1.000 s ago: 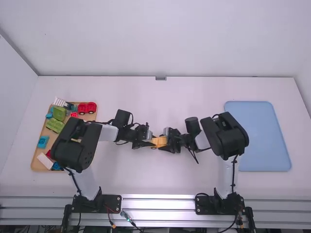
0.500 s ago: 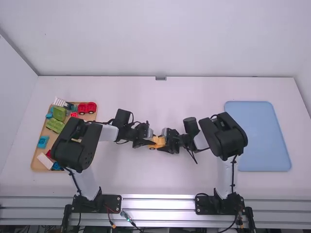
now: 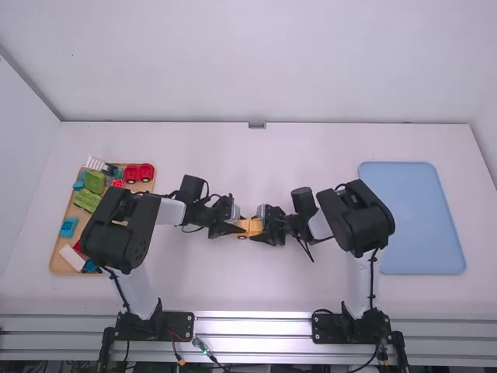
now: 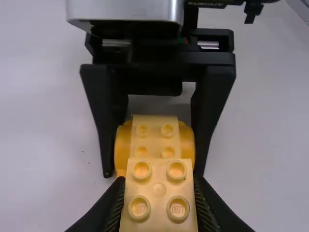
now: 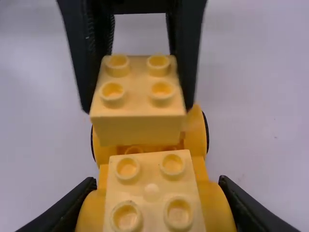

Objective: Assemble lego blocks to make yellow taxi

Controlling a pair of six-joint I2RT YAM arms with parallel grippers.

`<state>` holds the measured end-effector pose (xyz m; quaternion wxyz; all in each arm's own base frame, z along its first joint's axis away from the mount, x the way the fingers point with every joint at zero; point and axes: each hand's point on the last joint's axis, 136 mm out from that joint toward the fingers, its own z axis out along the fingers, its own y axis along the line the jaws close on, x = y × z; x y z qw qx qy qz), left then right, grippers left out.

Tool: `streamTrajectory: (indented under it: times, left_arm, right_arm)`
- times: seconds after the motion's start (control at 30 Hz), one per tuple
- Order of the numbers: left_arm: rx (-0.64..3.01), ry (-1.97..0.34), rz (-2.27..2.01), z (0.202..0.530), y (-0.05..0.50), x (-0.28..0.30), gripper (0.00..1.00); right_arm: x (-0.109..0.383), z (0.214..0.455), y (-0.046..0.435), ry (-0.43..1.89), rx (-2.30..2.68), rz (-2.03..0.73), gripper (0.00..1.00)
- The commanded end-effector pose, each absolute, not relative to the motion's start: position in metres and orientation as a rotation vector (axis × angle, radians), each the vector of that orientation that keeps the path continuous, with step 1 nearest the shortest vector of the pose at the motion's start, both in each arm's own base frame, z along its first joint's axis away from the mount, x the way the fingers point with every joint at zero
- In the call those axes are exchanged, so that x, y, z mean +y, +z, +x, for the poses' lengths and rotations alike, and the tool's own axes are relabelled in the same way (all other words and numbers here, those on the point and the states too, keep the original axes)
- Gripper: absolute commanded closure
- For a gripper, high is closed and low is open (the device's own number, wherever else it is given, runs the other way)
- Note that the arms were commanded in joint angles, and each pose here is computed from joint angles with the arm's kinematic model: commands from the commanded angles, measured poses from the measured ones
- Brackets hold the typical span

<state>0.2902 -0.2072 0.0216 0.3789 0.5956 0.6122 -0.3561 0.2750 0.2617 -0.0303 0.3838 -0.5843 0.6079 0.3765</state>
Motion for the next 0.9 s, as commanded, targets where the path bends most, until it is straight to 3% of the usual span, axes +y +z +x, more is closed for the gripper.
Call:
streamTrajectory:
  times: [0.0,0.87]
  left_arm:
    - [1.535,-0.925,1.543,0.281,0.022,-0.209,0.90]
    - [1.521,-0.862,1.497,0.284,0.005,-0.209,0.87]
  right_arm:
    - [0.259,0.278,-0.043,0.908,1.599,-1.502,0.64]
    - [0.262,0.271,-0.037,0.965,1.562,-1.505,0.60]
